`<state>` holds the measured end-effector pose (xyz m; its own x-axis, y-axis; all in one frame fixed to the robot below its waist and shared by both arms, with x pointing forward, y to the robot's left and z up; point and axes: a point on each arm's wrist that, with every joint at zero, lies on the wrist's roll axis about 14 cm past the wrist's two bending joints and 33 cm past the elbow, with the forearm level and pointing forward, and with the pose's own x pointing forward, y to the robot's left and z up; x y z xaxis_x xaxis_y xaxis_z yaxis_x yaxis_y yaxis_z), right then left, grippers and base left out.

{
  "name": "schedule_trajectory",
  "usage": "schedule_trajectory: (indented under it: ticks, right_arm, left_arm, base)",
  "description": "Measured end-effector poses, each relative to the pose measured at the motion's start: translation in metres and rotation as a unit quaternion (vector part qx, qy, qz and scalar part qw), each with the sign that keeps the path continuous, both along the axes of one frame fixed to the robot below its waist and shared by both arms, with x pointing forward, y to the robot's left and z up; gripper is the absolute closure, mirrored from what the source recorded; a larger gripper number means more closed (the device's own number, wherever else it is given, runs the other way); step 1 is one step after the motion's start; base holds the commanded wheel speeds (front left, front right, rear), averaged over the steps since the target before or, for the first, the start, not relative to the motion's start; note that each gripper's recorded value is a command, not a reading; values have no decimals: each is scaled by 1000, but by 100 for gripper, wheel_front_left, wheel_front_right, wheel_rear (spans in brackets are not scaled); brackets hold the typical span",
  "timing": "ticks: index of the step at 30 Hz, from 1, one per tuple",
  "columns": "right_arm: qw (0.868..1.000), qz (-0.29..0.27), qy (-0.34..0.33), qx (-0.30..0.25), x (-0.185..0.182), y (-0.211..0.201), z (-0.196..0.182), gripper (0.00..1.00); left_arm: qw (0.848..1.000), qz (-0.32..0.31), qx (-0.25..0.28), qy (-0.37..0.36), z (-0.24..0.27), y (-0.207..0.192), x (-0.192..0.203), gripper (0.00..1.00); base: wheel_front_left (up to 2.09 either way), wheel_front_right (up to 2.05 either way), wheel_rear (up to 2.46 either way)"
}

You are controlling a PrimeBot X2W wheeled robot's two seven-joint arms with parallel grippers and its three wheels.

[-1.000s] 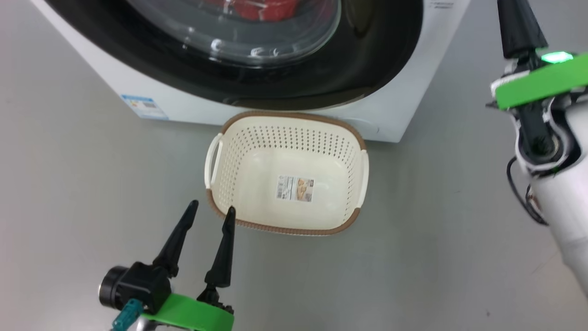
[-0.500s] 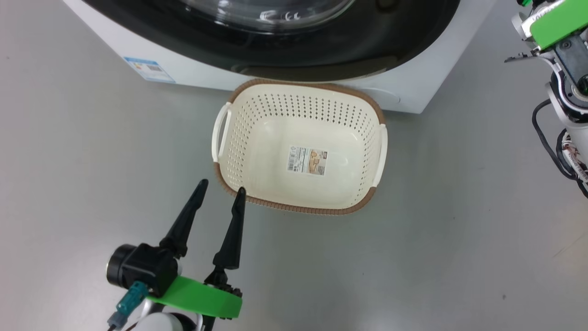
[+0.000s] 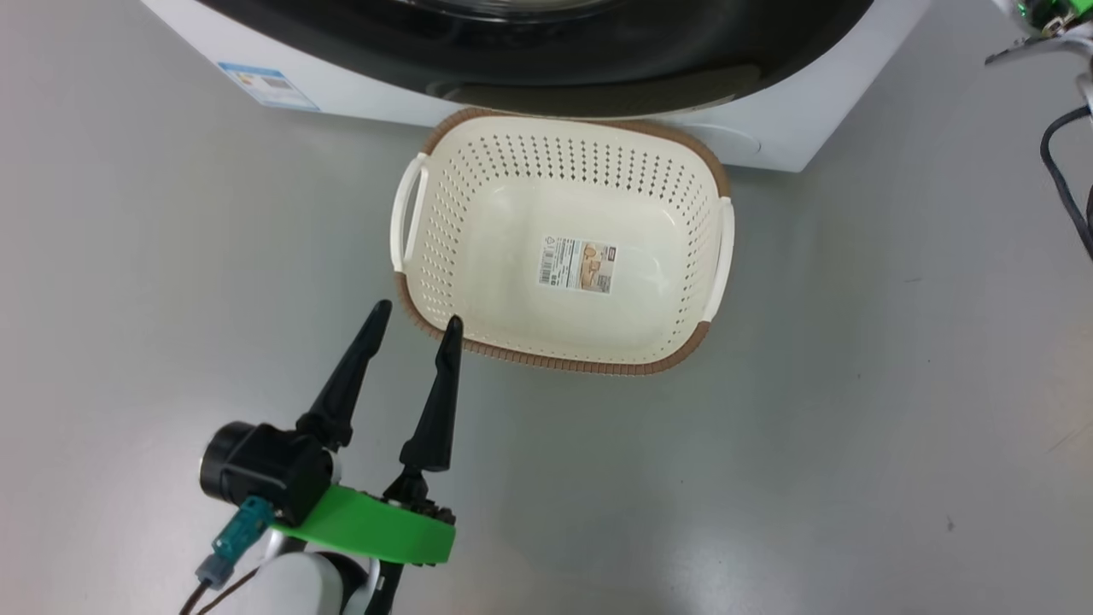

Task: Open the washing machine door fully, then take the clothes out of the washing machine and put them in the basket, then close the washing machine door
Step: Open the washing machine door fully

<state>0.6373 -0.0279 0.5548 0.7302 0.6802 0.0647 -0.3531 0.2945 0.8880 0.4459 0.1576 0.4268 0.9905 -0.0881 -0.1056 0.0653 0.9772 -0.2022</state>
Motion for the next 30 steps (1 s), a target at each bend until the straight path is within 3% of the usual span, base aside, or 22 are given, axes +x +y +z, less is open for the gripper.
schedule_trajectory:
  ticks: [12, 30]
  right_arm:
    - [999, 43, 21, -13, -7, 10, -6, 100]
    - [993, 110, 29, -26, -78, 30, 2, 100]
  left_arm:
    - [1000, 0, -5, 0, 0, -3, 1, 0]
    - [999, 3, -10, -30, 29, -3, -15, 0]
  base:
    - [0, 0, 0]
    - [0, 0, 0]
